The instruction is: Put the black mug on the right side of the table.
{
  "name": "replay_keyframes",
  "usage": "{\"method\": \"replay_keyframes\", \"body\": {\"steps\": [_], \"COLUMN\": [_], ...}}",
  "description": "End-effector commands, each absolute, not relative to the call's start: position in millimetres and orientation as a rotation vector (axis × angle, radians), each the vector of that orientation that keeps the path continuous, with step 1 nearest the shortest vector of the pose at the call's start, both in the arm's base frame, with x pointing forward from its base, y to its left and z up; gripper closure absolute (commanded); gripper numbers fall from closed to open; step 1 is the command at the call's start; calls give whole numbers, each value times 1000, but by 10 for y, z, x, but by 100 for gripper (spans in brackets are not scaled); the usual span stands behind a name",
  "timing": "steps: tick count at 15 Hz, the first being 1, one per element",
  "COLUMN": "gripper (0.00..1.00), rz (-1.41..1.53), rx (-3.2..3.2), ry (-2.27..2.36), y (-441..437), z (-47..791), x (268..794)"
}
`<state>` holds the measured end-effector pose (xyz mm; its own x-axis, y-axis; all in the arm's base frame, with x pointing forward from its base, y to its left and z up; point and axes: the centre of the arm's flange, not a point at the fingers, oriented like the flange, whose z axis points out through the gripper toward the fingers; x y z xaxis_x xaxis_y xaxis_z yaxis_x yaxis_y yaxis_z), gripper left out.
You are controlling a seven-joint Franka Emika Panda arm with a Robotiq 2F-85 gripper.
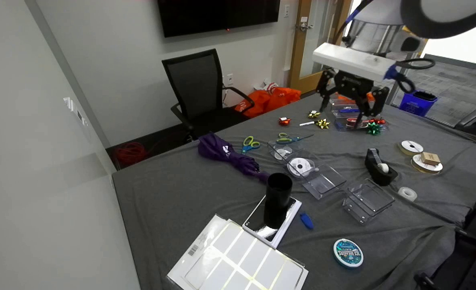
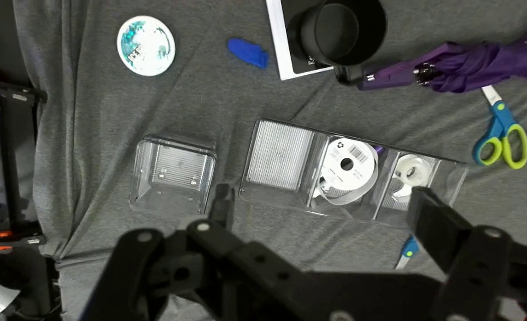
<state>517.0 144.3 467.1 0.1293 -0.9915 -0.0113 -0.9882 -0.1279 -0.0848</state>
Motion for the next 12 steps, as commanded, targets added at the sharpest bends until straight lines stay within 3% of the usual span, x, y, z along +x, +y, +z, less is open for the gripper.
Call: {"method": "replay_keyframes", "body": {"steps": [1, 12], "gripper": [0, 0], "rz": [15, -100], "rx": [-2294, -2340], "ry": [2164, 2030], "y": [1720, 2181], "z": [4468, 3209], "x": [5816, 6490]}}
